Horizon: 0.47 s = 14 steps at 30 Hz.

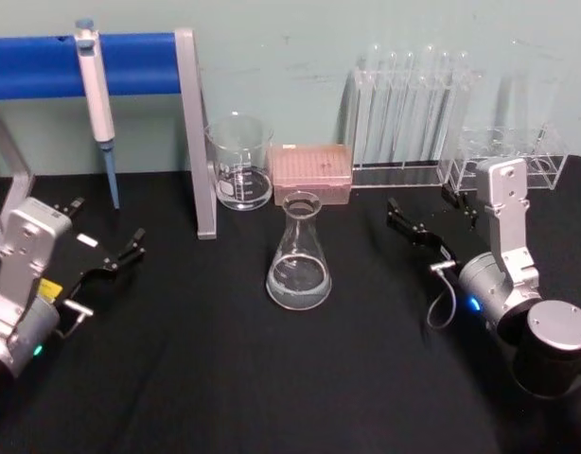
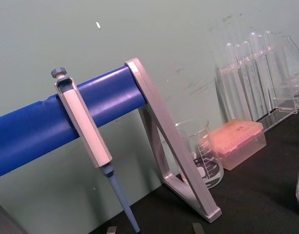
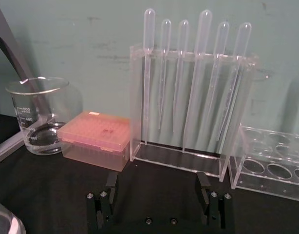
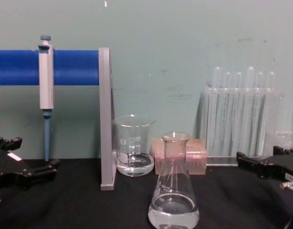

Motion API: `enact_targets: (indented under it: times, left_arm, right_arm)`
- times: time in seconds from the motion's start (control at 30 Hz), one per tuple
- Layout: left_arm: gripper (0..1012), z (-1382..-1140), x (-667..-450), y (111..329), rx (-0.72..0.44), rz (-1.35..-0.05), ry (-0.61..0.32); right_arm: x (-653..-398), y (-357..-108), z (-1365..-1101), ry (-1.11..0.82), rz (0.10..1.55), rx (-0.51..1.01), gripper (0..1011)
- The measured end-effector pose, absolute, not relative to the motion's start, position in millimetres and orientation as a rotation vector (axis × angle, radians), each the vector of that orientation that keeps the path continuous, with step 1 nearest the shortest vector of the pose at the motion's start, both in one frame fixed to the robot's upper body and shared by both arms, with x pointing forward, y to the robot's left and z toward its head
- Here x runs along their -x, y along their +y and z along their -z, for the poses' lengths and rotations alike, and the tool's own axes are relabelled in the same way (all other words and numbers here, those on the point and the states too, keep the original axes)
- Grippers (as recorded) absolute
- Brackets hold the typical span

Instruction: Grasp the erlenmeyer flask with one hand, shake it three times, then place it back.

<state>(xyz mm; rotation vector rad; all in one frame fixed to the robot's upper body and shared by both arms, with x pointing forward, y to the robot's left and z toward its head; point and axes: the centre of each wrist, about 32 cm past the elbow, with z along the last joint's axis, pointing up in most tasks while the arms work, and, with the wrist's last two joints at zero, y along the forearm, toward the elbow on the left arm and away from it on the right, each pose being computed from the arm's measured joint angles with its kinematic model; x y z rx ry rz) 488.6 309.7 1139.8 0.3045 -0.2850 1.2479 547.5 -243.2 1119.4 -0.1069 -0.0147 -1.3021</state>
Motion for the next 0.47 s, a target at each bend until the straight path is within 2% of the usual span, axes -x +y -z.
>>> enact_targets:
  times: [0.47]
  left_arm:
    - [1001,-1139.7,-488.6,309.7,-0.305,-1.248,-0.285]
  right_arm:
    - [-547.9,-242.7,-1117.5,-0.011,1.3,0.126,1003]
